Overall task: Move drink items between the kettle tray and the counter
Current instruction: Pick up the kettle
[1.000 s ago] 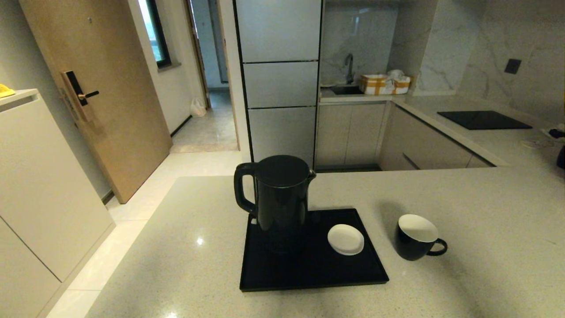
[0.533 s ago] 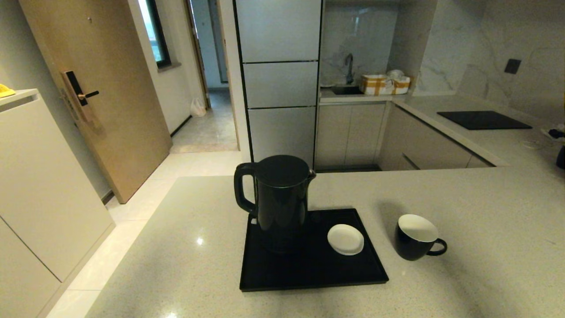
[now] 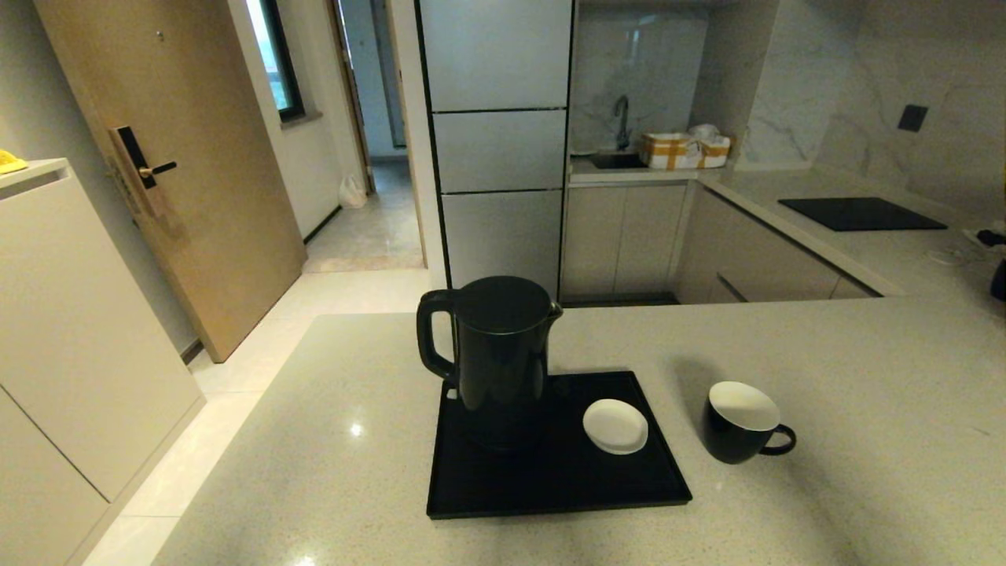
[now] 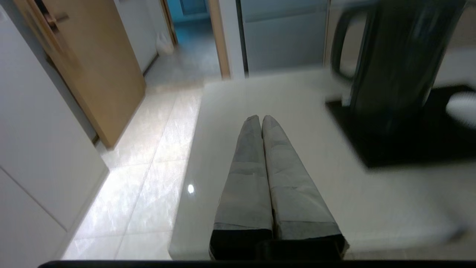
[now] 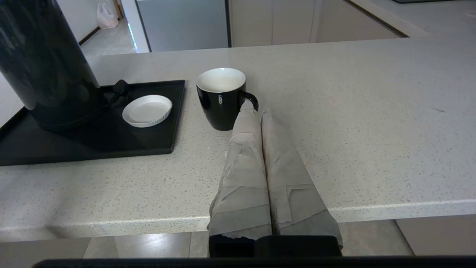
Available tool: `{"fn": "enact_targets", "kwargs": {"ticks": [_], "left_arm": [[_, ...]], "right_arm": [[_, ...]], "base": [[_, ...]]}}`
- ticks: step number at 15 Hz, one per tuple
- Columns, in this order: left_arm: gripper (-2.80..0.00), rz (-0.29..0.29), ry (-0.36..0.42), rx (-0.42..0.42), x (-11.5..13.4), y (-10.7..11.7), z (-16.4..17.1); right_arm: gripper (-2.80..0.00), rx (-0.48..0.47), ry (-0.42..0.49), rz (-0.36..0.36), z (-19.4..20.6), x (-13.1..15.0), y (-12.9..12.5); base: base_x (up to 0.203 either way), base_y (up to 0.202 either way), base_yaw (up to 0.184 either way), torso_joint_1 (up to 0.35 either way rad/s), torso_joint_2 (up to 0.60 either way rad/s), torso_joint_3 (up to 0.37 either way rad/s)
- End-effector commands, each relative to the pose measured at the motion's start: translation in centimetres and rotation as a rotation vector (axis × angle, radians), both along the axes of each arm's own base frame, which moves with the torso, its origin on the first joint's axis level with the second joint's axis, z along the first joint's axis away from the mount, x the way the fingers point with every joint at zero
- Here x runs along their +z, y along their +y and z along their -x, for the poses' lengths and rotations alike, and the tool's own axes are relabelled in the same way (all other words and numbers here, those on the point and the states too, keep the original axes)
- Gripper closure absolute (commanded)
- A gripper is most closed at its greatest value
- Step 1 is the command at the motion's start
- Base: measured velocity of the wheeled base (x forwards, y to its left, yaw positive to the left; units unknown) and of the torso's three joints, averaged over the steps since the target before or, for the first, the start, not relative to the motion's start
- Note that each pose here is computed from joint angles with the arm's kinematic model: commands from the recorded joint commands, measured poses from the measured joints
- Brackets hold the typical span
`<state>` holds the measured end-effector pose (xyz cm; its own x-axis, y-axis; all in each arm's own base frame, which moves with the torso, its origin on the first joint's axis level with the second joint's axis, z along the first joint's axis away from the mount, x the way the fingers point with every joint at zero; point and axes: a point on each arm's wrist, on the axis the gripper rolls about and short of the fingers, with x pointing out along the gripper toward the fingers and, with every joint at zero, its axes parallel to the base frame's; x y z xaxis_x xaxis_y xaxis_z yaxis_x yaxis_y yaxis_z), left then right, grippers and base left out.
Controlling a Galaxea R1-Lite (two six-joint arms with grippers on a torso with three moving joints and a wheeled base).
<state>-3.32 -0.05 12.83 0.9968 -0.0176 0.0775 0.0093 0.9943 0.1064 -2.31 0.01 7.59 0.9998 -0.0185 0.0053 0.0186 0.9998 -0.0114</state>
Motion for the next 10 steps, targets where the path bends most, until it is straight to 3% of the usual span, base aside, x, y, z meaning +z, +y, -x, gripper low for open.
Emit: {"fn": "enact_targets", "kwargs": {"ticks": [1,2,4,5,7,10], "left_arm": [[0.0,0.015,0.021,-0.003,6.4,0.0,-0.8],[0.0,0.019,0.091,-0.026,8.1,0.0,-2.2],[0.0,0.029,0.321,-0.098,8.3,-0.2,-7.1],[0.0,0.033,0.429,-0.143,7.4,-0.4,-9.9],[0.0,0.03,0.572,-0.226,5.1,-1.1,-14.7],[0.0,0.005,0.712,-0.336,0.9,-3.1,-21.0]], "right_arm": [[0.0,0.0,0.001,0.001,0.0,0.0,0.0],[0.0,0.0,0.001,0.001,0.0,0.0,0.0],[0.0,0.0,0.001,0.001,0.0,0.0,0.0],[0.0,0.0,0.001,0.001,0.0,0.0,0.0],[0.0,0.0,0.001,0.001,0.0,0.0,0.0],[0.0,0.0,0.001,0.001,0.0,0.0,0.0]], "base": [[0.0,0.0,0.0,0.0,0.0,0.0],[0.0,0.0,0.0,0.0,0.0,0.0],[0.0,0.0,0.0,0.0,0.0,0.0],[0.0,0.0,0.0,0.0,0.0,0.0],[0.0,0.0,0.0,0.0,0.0,0.0],[0.0,0.0,0.0,0.0,0.0,0.0]]}}
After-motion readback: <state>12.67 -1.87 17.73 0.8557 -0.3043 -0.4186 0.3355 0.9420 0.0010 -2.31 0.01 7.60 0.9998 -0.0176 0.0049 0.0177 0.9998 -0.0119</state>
